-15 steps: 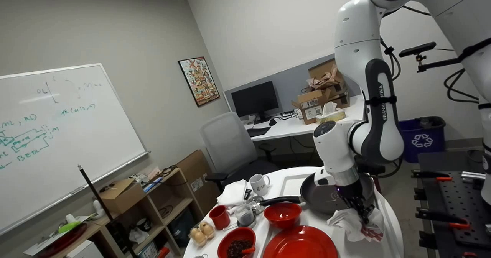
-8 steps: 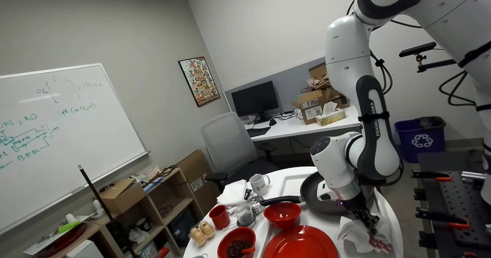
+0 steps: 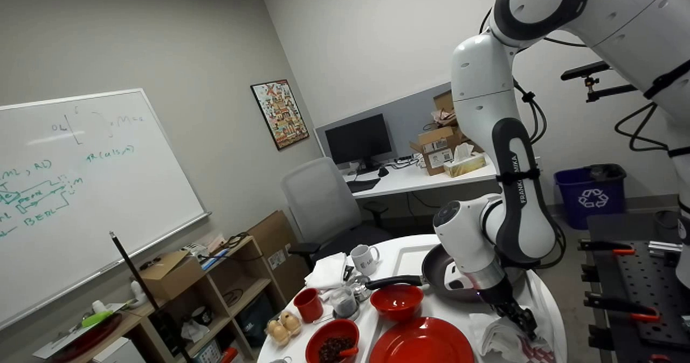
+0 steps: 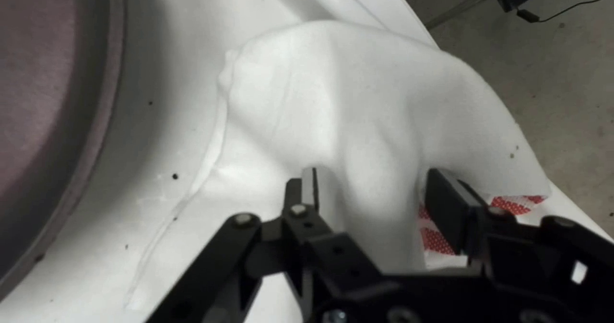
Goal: Pick up the white towel, wipe the inside of the pan and put the towel back on the table.
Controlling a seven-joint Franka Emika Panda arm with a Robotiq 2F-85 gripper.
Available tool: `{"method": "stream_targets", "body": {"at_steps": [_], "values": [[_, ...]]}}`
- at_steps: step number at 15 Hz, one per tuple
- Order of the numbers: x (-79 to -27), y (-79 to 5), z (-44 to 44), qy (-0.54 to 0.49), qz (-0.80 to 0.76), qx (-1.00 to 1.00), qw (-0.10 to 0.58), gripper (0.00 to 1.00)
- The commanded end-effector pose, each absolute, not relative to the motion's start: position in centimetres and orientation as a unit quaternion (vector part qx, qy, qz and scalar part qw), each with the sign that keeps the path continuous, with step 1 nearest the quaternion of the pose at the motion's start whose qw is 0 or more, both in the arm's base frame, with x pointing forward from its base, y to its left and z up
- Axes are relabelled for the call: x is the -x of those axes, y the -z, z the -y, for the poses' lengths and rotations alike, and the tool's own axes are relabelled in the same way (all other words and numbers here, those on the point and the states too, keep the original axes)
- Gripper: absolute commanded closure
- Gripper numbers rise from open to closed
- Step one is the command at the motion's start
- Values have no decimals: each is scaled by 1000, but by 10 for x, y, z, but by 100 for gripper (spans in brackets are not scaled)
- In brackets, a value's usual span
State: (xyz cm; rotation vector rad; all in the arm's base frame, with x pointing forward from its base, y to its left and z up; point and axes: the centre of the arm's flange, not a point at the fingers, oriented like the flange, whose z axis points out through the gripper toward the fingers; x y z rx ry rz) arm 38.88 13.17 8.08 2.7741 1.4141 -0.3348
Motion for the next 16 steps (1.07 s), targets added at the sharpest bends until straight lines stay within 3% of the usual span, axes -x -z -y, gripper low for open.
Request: {"method": "stream_targets", "body": {"at_steps": [1,2,9,16], "values": [[-388,-93,-134,100,-457,-884,9,9],[-387,-97,-134,97,-458,-884,11,1],[-376,-158,-137,58,-446,-893,7,0],[-384,-216,-113,3,-320,-943,-88,0]]}}
